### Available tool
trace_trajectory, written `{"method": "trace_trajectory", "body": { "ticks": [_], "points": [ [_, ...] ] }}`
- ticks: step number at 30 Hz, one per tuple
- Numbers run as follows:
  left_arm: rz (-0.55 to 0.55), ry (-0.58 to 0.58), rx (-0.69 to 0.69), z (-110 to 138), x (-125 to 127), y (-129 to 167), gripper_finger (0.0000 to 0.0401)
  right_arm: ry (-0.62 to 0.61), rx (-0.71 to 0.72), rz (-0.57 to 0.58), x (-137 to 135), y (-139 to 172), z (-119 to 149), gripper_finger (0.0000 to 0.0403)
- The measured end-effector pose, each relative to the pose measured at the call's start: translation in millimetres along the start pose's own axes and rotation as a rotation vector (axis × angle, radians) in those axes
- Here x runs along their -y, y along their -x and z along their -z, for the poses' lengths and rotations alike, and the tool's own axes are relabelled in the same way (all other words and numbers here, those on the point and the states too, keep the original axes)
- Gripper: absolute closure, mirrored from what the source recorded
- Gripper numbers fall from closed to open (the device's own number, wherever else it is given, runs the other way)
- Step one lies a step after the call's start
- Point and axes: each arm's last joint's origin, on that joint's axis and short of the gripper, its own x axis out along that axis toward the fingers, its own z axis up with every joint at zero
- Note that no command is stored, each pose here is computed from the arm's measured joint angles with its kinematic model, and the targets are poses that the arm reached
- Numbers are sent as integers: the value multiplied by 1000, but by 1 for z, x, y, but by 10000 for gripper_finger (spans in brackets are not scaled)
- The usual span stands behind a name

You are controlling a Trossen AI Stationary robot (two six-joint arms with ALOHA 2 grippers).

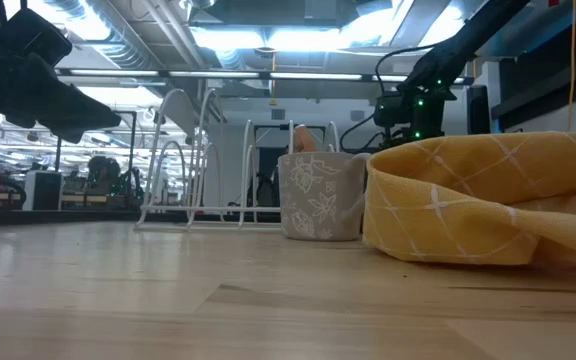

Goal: Sort dishes
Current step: Put the white plate in the dish rack

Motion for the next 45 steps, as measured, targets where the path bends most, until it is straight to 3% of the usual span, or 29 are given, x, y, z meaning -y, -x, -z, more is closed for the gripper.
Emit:
{"method": "trace_trajectory", "body": {
  "ticks": [8,18,27,34,45],
  "points": [
    [0,0,0,0,0,0,288,26,-15,0,0,-3,1,265],
    [0,0,0,0,0,0,288,99,-96,-63,-4,-30,1,265],
    [0,0,0,0,0,0,288,129,-116,-169,-4,-36,3,265],
    [0,0,0,0,0,0,288,90,-115,-341,-2,-36,5,265],
    [0,0,0,0,0,0,288,78,-111,-409,-3,-36,5,265]
  ]
}}
